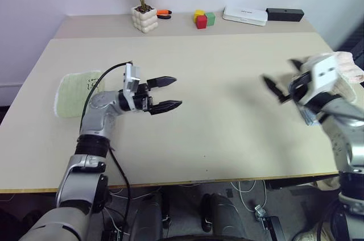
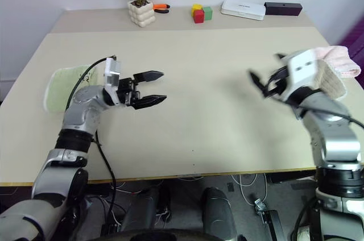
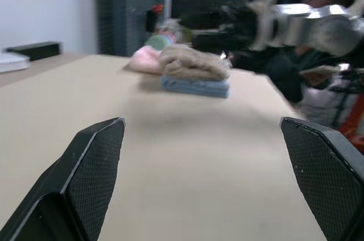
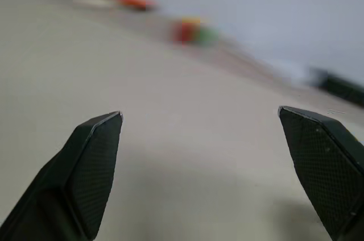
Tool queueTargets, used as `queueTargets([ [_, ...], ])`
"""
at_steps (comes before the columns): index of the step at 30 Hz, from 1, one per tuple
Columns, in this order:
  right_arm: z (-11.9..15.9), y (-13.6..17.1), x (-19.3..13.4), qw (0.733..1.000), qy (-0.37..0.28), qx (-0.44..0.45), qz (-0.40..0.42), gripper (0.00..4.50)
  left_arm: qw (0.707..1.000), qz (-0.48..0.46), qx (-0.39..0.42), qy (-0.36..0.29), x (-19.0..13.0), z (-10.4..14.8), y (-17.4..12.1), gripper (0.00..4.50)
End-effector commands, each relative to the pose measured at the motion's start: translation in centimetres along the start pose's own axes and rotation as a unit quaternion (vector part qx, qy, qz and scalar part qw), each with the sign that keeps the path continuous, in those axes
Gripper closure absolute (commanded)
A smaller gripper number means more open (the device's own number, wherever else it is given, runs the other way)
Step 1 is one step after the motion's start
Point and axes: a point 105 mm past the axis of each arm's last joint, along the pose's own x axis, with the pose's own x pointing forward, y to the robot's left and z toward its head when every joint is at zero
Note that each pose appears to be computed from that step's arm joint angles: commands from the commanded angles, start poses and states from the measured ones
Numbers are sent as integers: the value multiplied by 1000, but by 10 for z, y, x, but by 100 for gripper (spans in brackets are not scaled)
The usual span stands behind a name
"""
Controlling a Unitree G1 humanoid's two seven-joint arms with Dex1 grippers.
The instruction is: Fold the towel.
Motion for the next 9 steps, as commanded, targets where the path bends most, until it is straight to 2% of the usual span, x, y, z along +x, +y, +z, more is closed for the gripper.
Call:
queueTargets([
  [1, 13, 34, 1, 992, -26, -26, 121, 2, 999, 28, 29, -8, -14, 17, 0, 0],
  [5, 19, 53, 2, 977, -56, 12, 206, 2, 998, 50, 33, 4, -28, 20, -6, 0],
  [9, 20, 59, 15, 972, -71, 3, 224, 2, 997, 73, 37, 14, -38, 22, -11, 0],
])
